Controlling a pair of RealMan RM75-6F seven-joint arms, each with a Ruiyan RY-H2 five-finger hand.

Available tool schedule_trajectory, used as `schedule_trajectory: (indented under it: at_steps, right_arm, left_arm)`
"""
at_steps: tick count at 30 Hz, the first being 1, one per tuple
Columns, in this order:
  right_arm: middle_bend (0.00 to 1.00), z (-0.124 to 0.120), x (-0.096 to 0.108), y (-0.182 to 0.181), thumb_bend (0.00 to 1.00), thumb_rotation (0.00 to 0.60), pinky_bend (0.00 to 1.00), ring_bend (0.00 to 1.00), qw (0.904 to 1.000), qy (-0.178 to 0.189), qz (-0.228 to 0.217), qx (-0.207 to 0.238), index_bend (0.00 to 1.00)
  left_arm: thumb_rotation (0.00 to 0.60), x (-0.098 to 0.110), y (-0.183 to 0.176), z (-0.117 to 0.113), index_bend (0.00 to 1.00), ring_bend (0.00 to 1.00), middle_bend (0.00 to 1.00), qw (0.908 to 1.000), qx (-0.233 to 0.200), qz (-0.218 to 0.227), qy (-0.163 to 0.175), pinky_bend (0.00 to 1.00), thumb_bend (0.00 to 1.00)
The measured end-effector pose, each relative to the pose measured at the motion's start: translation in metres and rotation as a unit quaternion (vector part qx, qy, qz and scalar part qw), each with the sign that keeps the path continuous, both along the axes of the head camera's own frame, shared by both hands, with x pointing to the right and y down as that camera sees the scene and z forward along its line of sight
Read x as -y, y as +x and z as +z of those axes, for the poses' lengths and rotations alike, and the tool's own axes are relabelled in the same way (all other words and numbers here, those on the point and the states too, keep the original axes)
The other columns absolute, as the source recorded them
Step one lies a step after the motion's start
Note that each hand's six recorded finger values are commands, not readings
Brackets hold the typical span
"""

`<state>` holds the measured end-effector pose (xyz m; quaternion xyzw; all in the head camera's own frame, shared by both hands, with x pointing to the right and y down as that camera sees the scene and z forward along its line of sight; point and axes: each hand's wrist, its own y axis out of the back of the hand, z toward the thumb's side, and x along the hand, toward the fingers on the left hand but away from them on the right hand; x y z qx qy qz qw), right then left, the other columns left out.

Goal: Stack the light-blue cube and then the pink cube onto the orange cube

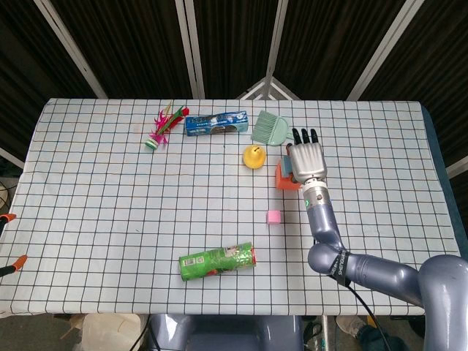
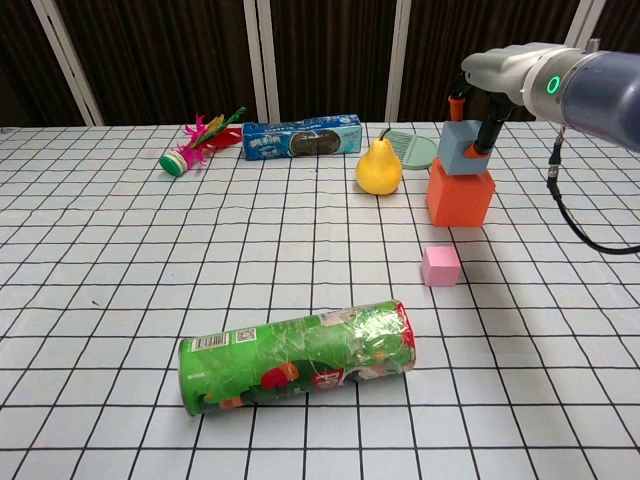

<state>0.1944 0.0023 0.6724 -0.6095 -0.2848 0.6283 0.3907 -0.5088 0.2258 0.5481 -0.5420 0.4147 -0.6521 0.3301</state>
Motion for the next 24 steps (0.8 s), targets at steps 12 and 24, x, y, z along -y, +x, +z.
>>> schedule_trajectory:
  at_steps: [12, 24]
  right_arm:
    - [0.07, 0.0046, -0.0008, 0.0010, 0.46, 0.600, 0.00, 0.03, 1.0000, -0.004, 0.004, -0.008, 0.51]
    - [0.07, 0.0040, -0.0014, 0.0017, 0.46, 0.600, 0.00, 0.03, 0.9999, -0.004, 0.003, -0.011, 0.51]
  left_arm:
    - [0.600, 0.0004, -0.0008, 0.0004, 0.21, 0.00, 0.02, 1.0000, -0.001, -0.002, -0.002, 0.02, 0.21]
    - [0.600, 0.0003, -0.0003, 0.0006, 0.21, 0.00, 0.02, 1.0000, -0.001, -0.002, -0.002, 0.02, 0.21]
